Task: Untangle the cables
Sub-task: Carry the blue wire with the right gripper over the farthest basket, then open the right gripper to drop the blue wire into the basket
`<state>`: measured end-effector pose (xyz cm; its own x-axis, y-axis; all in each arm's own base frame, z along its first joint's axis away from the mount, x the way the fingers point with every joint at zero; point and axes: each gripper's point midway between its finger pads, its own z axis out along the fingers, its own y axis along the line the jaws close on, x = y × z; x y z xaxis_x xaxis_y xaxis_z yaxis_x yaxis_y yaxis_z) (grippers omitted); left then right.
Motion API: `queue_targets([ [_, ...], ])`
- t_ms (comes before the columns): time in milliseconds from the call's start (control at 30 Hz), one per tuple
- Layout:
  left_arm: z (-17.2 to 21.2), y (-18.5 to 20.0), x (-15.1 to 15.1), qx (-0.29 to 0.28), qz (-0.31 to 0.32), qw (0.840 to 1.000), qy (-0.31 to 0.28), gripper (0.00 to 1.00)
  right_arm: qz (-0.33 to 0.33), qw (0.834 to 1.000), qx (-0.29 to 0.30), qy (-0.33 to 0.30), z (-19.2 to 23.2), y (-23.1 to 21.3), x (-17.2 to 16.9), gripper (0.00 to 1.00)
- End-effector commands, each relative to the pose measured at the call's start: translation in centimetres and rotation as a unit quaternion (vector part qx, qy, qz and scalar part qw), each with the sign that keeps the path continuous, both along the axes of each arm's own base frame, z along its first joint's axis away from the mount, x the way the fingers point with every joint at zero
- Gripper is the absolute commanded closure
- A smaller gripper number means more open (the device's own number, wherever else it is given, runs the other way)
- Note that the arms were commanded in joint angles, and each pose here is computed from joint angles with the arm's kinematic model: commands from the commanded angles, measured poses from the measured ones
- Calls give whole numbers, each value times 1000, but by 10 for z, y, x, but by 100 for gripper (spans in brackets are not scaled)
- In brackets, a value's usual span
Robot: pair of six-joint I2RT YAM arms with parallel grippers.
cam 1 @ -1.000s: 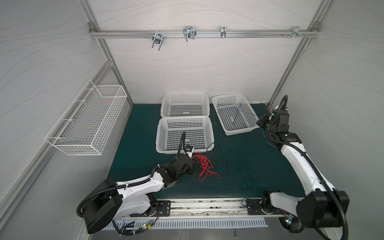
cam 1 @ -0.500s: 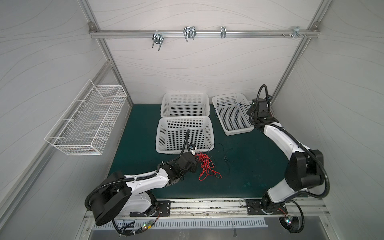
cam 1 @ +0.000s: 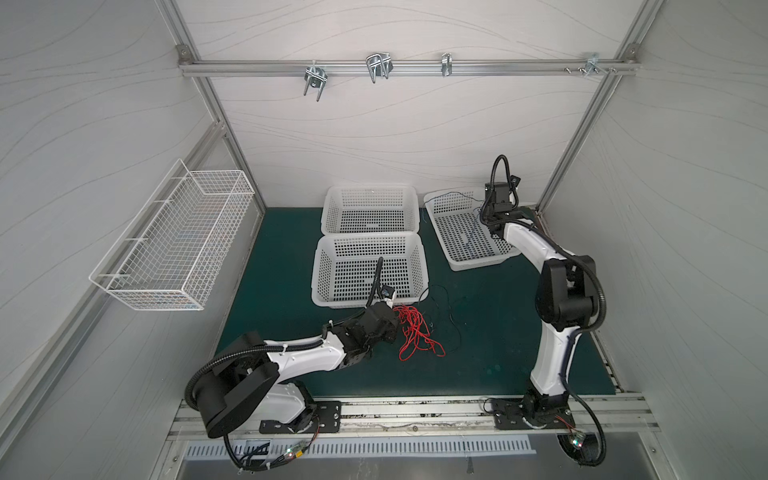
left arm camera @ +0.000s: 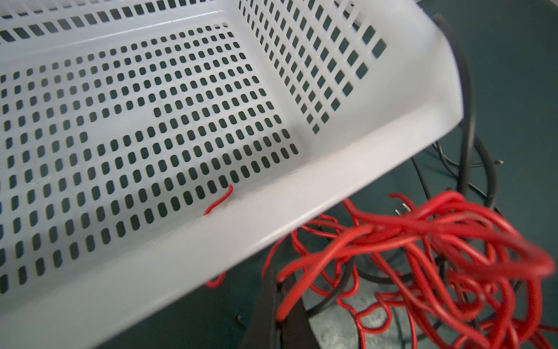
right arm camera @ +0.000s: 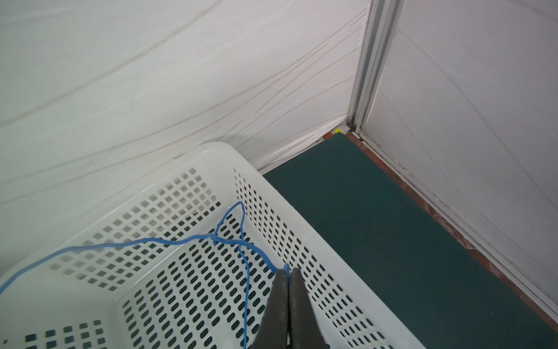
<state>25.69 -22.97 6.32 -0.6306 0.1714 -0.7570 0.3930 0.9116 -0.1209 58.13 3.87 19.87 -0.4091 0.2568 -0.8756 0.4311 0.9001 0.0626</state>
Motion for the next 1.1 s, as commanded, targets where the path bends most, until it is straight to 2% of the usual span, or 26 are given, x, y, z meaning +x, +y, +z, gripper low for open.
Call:
queue_targets([
  [0, 20, -15, 14, -37, 7, 999, -19, 100, 17, 998, -19, 50, -29, 5, 6, 100],
  [300, 18, -14, 15, -35, 16, 999, -15, 100, 26, 992, -8, 122, -101, 6, 19, 100],
  [467, 21, -12, 17, -30, 20, 999, -18, 100, 58, 989, 26, 135, -115, 16, 27, 99],
  [800, 24, -12, 18, -27, 17, 999, -22, 100, 99, 978, 87, 165, -119, 22, 20, 77],
  [1067, 28, -16, 17, -30, 8, 999, -23, 100, 138, 977, 93, 135, -83, 29, 11, 64],
])
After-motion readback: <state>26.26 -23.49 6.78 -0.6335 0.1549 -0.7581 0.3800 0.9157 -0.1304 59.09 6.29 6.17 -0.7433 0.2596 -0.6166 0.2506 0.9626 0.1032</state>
